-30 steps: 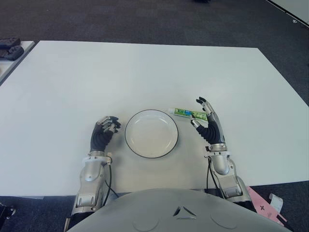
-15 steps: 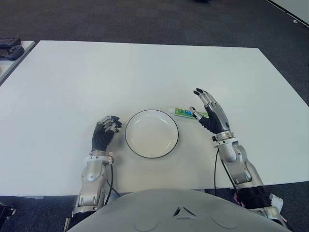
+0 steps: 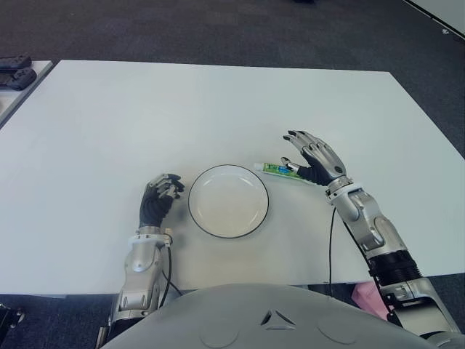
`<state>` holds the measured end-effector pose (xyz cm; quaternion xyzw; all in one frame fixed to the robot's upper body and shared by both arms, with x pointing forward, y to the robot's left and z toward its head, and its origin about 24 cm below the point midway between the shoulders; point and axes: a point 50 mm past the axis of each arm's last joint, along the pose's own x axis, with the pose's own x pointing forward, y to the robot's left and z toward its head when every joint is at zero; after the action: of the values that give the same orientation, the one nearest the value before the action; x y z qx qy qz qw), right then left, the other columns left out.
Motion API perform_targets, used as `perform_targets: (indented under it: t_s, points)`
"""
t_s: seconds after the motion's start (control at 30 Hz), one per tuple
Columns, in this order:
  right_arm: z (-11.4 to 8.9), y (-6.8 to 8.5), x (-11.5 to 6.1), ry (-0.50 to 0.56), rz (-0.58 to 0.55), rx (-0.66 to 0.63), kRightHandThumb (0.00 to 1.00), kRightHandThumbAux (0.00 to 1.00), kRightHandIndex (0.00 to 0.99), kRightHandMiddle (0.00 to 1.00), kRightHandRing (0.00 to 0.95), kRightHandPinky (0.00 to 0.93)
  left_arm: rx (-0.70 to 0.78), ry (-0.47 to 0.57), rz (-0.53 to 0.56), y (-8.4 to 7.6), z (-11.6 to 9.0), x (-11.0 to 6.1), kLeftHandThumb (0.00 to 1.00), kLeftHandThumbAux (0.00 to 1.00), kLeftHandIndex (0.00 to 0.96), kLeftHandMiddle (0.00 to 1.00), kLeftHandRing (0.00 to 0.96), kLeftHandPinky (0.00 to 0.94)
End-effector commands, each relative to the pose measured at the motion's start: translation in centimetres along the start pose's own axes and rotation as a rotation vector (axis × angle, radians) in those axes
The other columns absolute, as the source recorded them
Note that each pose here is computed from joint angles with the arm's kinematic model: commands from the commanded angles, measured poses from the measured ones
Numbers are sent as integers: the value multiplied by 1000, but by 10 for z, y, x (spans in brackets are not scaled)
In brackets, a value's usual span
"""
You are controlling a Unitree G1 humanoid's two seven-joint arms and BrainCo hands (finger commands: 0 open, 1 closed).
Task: Put the toothpaste on the table into the plate.
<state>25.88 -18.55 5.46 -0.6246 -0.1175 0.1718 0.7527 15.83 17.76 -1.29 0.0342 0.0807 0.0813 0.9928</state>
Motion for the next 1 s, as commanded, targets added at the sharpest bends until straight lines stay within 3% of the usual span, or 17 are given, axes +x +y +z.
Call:
perform_targets:
  t_s: [0.03, 0.13, 0.33, 0.73, 1.0]
  points:
    - [-3, 3, 6, -9, 113, -60, 508, 109, 0, 0, 0, 0, -4, 35, 4, -2, -7, -3, 705, 720, 431, 530, 524, 525]
    - [-4, 6, 12, -18, 157, -78, 525, 115, 0, 0, 0, 0, -7, 33, 2, -2, -7, -4, 705, 720, 431, 532, 526, 525]
    - [-12, 28, 23, -58, 271, -142, 540, 126, 0, 0, 0, 0, -12, 40, 6, -3, -8, -4, 704, 721, 431, 532, 525, 520]
    - [-23, 41, 28, -134, 471, -297, 548, 127, 0, 0, 0, 0, -12, 39, 17, -2, -8, -6, 704, 722, 431, 537, 525, 518]
    - [-29, 49, 29, -177, 537, -378, 548, 133, 0, 0, 0, 0, -10, 49, 24, -2, -9, -8, 704, 722, 431, 542, 527, 517]
